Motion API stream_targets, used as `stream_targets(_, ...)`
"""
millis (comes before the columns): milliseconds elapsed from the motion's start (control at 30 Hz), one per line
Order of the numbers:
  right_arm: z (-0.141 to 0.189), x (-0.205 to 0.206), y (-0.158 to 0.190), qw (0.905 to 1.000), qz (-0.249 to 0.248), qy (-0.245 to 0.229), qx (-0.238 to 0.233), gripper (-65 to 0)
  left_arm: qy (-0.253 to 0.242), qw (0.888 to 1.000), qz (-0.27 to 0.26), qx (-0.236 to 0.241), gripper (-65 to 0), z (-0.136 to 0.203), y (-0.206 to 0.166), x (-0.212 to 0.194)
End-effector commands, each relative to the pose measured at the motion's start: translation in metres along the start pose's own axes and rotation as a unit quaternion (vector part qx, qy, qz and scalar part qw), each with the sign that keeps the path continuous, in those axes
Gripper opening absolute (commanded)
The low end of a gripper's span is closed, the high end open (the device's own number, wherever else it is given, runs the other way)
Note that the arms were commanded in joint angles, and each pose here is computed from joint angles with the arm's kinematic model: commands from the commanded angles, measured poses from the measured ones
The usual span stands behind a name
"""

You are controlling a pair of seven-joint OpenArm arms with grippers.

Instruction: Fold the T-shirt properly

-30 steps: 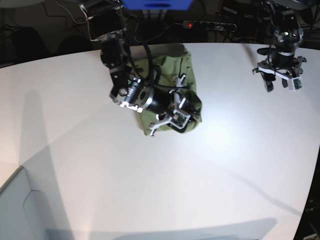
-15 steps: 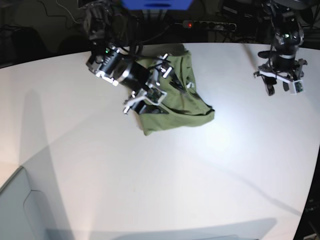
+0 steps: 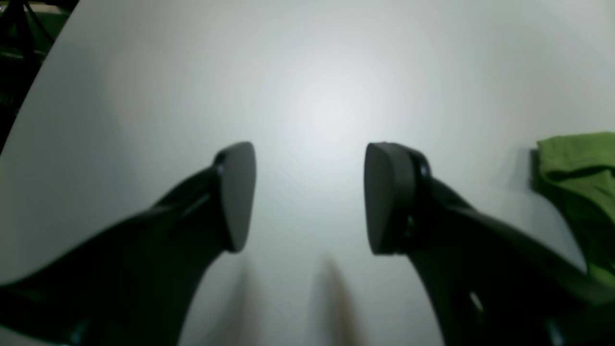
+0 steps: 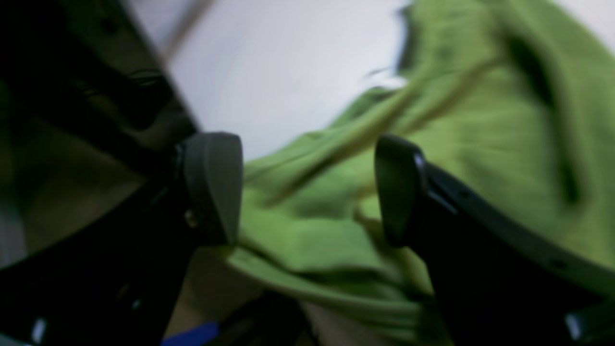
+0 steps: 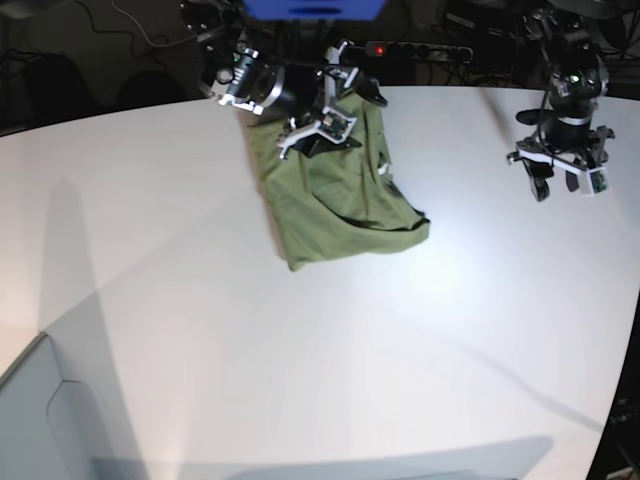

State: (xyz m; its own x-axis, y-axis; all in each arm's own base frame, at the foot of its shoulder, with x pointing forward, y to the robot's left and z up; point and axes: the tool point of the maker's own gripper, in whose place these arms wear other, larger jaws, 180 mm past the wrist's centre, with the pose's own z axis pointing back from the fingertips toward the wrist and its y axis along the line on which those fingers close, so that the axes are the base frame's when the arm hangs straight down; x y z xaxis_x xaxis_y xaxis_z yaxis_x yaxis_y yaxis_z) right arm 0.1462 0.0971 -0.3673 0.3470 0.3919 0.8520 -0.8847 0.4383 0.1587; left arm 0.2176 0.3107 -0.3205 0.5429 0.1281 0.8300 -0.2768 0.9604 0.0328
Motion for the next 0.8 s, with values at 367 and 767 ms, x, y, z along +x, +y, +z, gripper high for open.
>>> stream_targets(367, -0.004, 0.008, 0.030, 0.9977, 0.033, -0.012, 0.057, -23.3, 0.014, 1.000, 0.021, -0.006, -30.1, 0.006, -0.012, -0.006)
stream_targets(767, 0.045, 0.052, -0.033, 0.9936, 0.068, -0.065, -0.063, -22.9, 0.060, 0.975, 0.167, -0.136, -20.4, 0.019, -0.079, -0.013)
